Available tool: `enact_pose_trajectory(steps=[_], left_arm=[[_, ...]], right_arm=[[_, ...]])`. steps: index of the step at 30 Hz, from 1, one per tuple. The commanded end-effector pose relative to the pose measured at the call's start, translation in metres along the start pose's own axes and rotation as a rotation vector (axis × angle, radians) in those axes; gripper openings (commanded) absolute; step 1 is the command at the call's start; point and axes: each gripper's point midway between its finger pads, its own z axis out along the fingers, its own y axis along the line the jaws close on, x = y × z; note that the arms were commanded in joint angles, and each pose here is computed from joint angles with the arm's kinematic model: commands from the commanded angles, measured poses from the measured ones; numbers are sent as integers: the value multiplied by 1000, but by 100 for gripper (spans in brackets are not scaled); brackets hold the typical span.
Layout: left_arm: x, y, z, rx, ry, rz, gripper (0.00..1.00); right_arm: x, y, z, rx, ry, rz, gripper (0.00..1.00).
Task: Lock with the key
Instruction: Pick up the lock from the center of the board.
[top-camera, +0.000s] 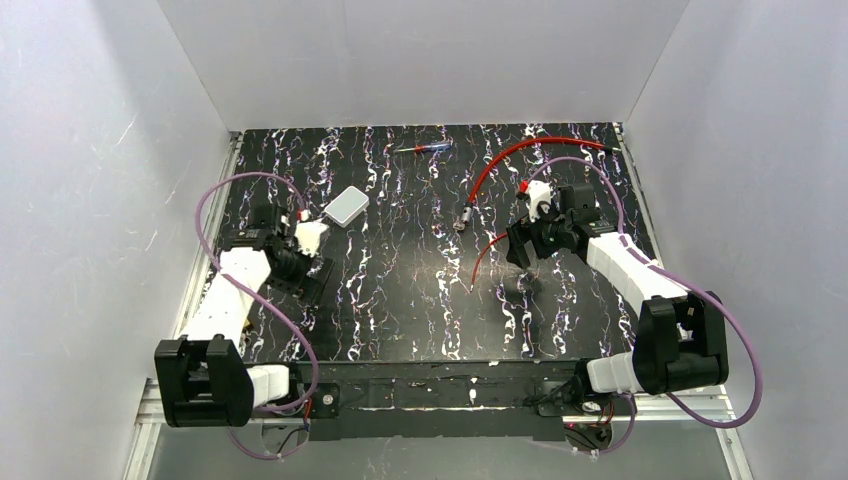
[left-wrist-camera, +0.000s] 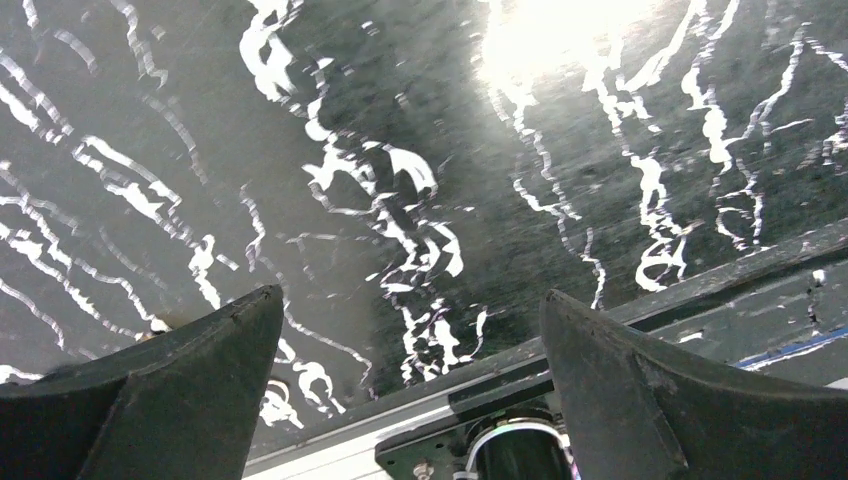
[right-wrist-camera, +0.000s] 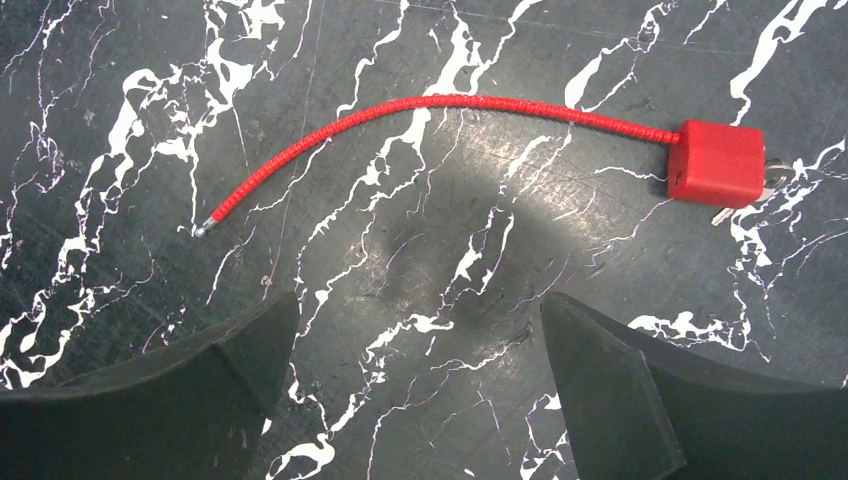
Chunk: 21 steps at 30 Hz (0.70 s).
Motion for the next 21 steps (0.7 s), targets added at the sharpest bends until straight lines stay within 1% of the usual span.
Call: enact_pose_trajectory(steps=[1,3,4,5,8,10,11,13,15,19,21], left_arm=[[7,20,-23,31,-27,3,99],[19,29,-34,62,-10,22,99],[31,35,-39,66,23,36,99],[39,42,-41,62,41,84,99],[58,57,-49,52,53,153,99],[76,66,-52,53,85,224,99],[84,73,-50,52,102,283,99],[90,81,-48,61,102,313,99],[95,94,-48,82,99,314,99],[97,101,-44,117,74,379,99],[101,109,-38,117,78,435,95]], right_arm=[[-19,3,-7,-22,-49,-33,100],[-20,4,-7,-28,-53,-35,100],[-20,5,-6,-34,-52,-34,100],[-20,5,-6,-37,-51,-34,100],[-20,6,-6,-45,-48,-31,100],[-19,7,-5,-51,-46,-31,100],[-20,7,-5,-53,-46,-31,100],[-20,8,-5,-60,-46,-32,100],[-18,10,-5,-69,-42,-29,100],[-19,12,-6,-77,-44,-35,100],[-18,12,-5,-80,-41,-34,100]])
